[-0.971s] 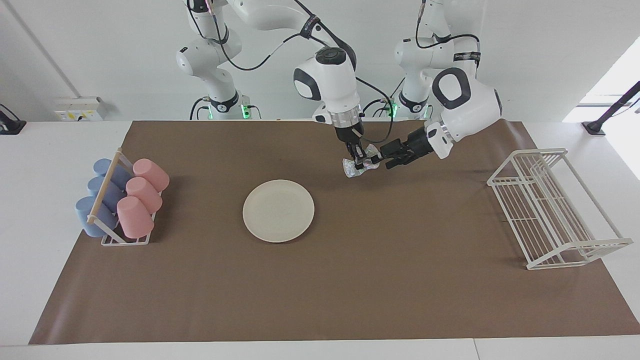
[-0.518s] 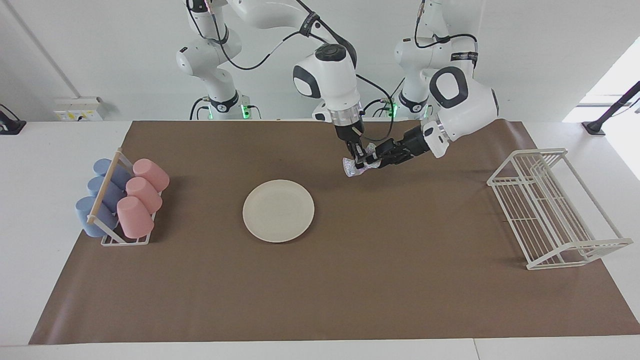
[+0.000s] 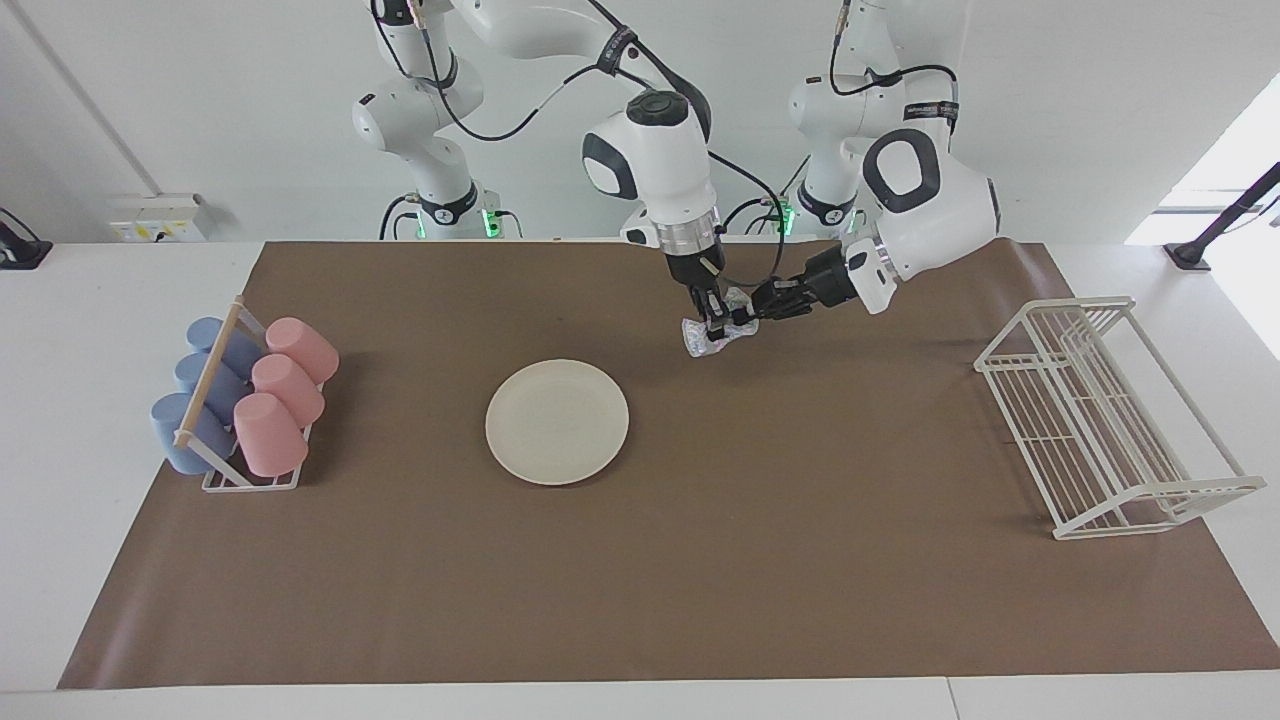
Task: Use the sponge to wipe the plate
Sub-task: 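Bring the scrubber back to the left gripper with the right gripper, then release the scrubber to the left gripper while the right gripper withdraws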
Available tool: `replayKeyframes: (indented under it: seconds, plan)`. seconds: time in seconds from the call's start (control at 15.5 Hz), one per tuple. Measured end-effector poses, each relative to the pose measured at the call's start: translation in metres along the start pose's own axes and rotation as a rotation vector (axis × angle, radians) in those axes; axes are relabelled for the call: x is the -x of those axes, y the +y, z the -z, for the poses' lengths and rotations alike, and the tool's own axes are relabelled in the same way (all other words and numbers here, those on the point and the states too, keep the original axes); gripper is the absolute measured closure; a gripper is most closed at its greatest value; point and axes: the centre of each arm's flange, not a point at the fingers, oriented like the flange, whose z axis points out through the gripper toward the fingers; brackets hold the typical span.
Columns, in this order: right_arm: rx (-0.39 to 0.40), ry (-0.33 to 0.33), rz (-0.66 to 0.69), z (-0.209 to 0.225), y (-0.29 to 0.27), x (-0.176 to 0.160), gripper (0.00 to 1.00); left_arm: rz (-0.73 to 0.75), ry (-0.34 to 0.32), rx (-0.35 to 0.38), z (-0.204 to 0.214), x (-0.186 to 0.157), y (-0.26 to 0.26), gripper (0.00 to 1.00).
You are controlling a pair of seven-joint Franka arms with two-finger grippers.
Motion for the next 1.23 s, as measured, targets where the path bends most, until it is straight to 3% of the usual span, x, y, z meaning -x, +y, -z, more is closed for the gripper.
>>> replayKeyframes:
  seconds: [0.19,0.26,0.58,0.78,0.97,1.23]
  plan:
    - [-0.006,-0.001,-0.006,0.003,-0.003,-0.003,0.91,0.022,0.0,0.003,0.001,0.0,0.002,0.92]
    - [-0.011,-0.002,-0.012,0.005,-0.006,-0.006,0.85,0.024,0.0,0.005,0.001,-0.001,0.003,0.94]
    - [-0.042,0.01,-0.055,0.019,-0.026,-0.042,0.34,0.031,-0.004,0.012,0.004,-0.003,0.004,0.94]
    - [-0.056,0.021,-0.008,0.026,-0.037,-0.064,0.04,0.027,0.0,-0.001,0.007,-0.005,0.002,0.94]
    - [-0.069,0.046,0.122,0.04,-0.051,-0.103,0.0,0.014,0.023,-0.125,0.016,-0.012,0.004,0.94]
    - [0.006,0.096,0.421,0.064,-0.061,-0.181,0.0,0.035,0.07,-0.346,0.033,-0.031,0.003,0.94]
